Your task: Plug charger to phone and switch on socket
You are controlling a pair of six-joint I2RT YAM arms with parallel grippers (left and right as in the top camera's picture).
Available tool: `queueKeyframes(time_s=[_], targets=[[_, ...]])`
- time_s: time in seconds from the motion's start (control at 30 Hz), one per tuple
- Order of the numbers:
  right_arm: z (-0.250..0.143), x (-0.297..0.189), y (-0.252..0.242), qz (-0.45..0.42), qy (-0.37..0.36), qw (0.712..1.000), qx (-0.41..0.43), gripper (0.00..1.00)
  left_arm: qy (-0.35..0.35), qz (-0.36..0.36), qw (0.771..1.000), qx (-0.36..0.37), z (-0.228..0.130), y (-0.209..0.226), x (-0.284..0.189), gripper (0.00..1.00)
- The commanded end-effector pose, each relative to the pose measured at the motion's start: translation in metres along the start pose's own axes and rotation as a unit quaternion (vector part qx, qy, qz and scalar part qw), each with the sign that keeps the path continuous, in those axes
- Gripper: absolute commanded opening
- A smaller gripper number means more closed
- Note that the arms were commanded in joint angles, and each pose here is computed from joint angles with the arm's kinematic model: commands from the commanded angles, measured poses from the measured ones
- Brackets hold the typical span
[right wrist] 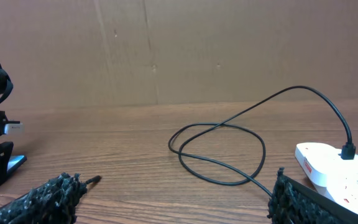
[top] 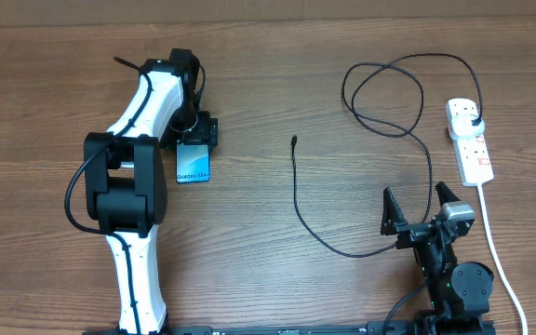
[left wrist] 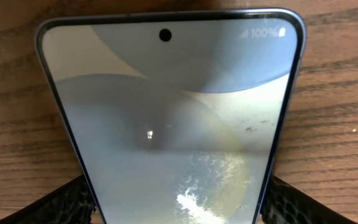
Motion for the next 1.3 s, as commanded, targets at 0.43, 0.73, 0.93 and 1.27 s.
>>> queueKeyframes(time_s=[0.43, 0.73, 0.93, 1.27], targets=[[-0.002, 0.000, 0.000, 0.001, -0.003, 1.000, 0.001, 1.00, 0.046, -0.010, 0.999, -0.006, -0.019, -0.007, 0.034, 0.78], [-0.002, 0.000, 0.000, 0.001, -0.003, 1.000, 0.001, 1.00, 0.048, -0.010, 0.999, -0.007, -0.018, -0.007, 0.031, 0.77], [-0.002, 0.000, 0.000, 0.001, -0.003, 1.000, 0.001, 1.00, 0.049, -0.010, 0.999, -0.007, -0.018, -0.007, 0.027, 0.76], [-0.002, 0.000, 0.000, 0.001, -0.002, 1.000, 0.001, 1.00, 0.048, -0.010, 0.999, -0.007, -0.017, -0.007, 0.024, 0.77]])
Point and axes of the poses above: each gripper's point midway between its finger pads, its own x axis out along the fingers, its own y axis along the line the jaws close on, z = x × y, the point moved 5 cm from there along -x, back along the fingers, and after that the axes turned 1 degree about -x, right-handed, at the moved point
